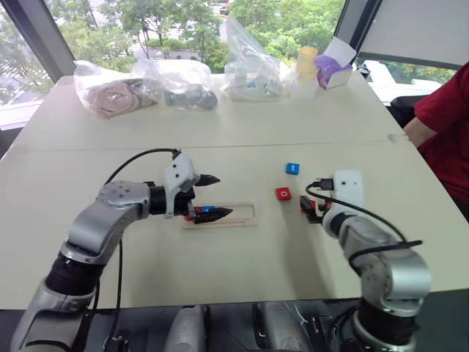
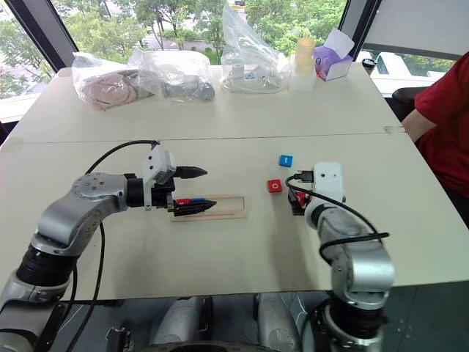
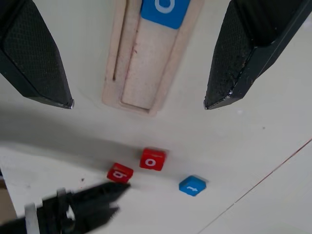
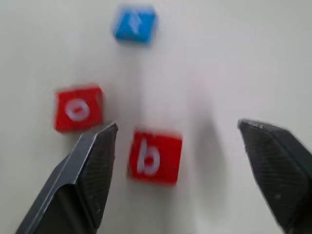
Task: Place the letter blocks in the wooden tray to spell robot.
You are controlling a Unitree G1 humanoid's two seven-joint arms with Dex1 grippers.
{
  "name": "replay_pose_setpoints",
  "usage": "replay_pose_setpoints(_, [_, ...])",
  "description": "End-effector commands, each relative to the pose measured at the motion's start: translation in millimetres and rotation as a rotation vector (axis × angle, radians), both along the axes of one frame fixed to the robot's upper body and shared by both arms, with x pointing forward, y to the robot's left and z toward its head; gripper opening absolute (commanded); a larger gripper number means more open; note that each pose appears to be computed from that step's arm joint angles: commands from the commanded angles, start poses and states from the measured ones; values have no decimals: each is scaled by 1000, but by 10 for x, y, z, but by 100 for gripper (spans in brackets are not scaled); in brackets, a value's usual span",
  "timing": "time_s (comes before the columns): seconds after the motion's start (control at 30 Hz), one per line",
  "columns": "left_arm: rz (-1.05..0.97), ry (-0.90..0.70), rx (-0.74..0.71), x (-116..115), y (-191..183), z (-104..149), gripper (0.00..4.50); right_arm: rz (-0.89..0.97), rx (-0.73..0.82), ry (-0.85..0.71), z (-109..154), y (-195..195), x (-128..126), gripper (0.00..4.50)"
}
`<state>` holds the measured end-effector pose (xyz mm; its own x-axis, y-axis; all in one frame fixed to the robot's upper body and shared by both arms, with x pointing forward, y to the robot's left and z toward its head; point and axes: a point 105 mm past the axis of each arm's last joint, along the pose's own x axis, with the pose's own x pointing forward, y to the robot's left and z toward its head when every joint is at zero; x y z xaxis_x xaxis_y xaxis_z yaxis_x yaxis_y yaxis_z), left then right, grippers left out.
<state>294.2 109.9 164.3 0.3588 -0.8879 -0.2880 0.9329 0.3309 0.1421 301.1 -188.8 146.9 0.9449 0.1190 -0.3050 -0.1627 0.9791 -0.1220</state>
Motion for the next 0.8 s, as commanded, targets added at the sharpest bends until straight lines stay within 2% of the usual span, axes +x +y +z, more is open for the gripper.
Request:
replay_pose_setpoints(0.03, [-73,-23,8,-119,48,179,450,273,-43,-68,141,72,-2,420])
replay_pose_setpoints(0.13, [-133,6,59,-215,88,189,450,578,-62,-70,175,97,-91,420])
replay_pose_setpoints(0.3, [-207,23,133,-309,145,232,450,802,-186,-26,49,-130,-52,420])
replay_pose_setpoints(0.47, [-206,20,135,-319,146,273,450,882,-241,9,-134,-236,-3,420])
replay_pose_setpoints(0.8, [-163,21,140,-315,174,284,450,914,-240,50,-413,-280,151,420])
